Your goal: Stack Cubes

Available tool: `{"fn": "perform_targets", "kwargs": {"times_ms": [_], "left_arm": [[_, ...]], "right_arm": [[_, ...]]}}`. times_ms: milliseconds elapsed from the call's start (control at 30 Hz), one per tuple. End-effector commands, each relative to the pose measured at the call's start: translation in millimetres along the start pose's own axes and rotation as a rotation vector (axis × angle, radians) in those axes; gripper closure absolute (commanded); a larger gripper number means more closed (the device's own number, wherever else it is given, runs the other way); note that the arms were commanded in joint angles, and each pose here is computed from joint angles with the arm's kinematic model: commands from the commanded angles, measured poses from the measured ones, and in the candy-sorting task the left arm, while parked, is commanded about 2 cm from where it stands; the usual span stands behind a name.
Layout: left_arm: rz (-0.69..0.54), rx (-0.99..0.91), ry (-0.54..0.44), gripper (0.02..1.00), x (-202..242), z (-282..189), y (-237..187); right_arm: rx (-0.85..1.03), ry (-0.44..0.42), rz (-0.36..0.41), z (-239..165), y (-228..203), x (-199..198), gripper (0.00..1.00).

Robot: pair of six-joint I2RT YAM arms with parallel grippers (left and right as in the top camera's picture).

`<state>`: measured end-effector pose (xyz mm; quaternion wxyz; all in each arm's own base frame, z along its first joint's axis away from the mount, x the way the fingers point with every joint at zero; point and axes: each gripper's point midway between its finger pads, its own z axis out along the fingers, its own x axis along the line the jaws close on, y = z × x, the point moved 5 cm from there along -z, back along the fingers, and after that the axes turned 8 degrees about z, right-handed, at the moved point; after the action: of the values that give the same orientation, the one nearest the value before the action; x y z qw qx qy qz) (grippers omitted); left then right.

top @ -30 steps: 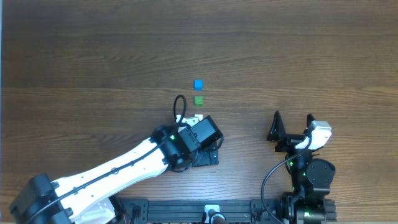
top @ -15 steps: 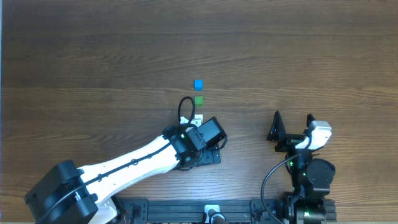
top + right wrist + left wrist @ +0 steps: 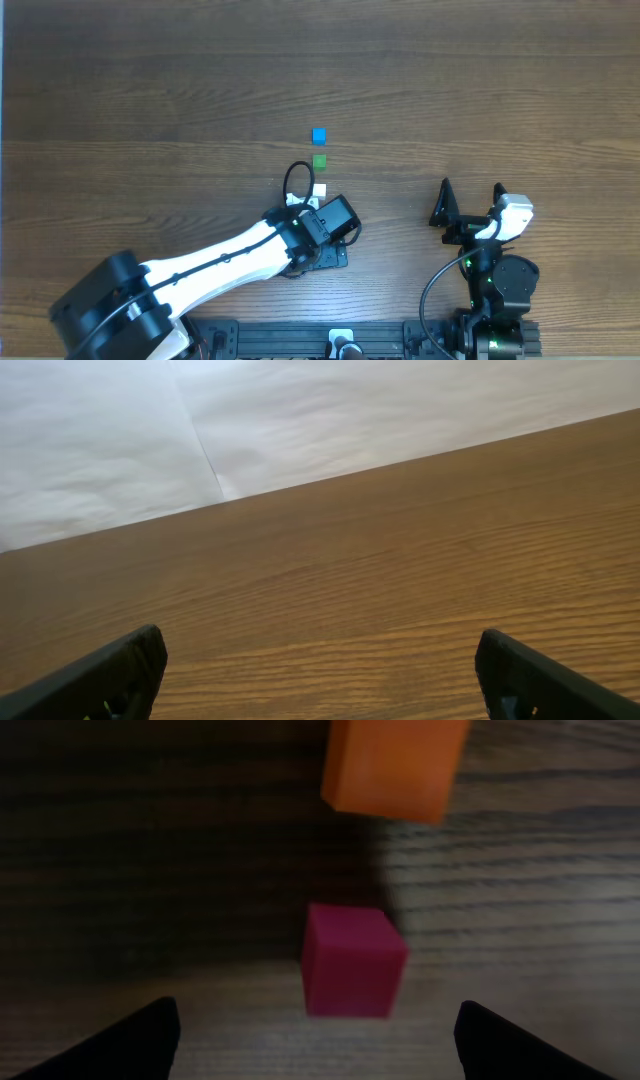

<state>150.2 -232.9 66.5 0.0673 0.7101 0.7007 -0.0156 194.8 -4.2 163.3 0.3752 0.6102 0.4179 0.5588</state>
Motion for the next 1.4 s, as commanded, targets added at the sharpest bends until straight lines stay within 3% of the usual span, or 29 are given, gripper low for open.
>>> {"fn": "perform_targets", "kwargs": {"times_ms": [33,1000,1200,1400], "left_arm": [[0.023,-0.019,0.028,0.132,2.1,9.1,2.3],[0.148,-0.018,0.070,0.174,-6.0,15.9,11.5],[0.145,-0.018,0.071,0.205,-5.3,16.0,11.7],[0.144,-0.019,0.069,0.301,-5.7,16.2,12.3]], "right_arm": [[0.001,0.014,-0.001,0.1,-1.9,1.2,0.009],[0.001,0.014,-0.001,0.1,-1.9,1.2,0.009],[0.001,0.014,-0.001,0.1,-1.9,1.2,0.007],[0.001,0.014,-0.001,0.1,-1.9,1.2,0.007]]}}
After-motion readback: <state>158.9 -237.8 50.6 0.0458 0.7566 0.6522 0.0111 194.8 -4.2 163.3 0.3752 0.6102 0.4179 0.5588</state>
